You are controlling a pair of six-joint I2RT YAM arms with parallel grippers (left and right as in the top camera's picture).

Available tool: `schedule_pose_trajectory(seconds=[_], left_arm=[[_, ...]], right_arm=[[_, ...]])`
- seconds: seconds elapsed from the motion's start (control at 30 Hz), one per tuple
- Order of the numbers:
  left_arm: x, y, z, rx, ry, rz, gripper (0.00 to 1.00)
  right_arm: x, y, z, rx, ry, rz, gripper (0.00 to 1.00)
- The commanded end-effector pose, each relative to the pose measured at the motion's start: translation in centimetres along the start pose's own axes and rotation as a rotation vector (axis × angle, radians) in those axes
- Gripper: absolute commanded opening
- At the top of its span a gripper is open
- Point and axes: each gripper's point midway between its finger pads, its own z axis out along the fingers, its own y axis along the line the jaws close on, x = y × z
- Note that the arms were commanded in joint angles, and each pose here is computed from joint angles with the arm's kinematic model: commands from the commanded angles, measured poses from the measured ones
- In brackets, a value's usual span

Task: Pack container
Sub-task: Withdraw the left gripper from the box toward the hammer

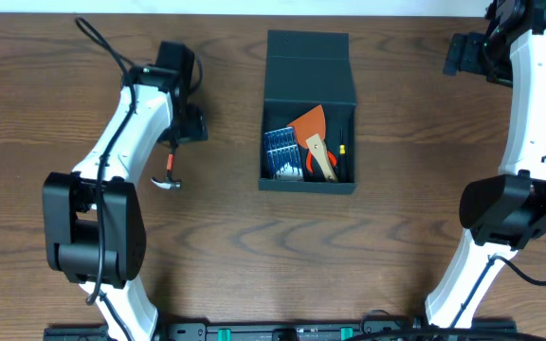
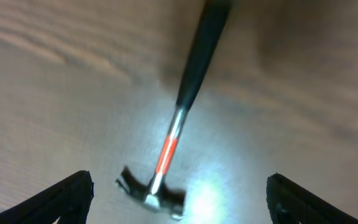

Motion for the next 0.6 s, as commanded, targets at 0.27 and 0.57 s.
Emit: schedule_pose_trajectory(seconds=[0.27, 0.57], left_arm=[[4.6, 2.1, 1.5, -0.043, 0.172, 0.035, 0.91], [6.6, 2.3, 1.3, -0.030, 0.253, 0.149, 0.96]], right_arm=[[-0.3, -0.2, -0.8, 0.002, -0.024, 0.017, 0.99], [-0.3, -0.2, -0.8, 0.002, -0.024, 0.017, 0.99]])
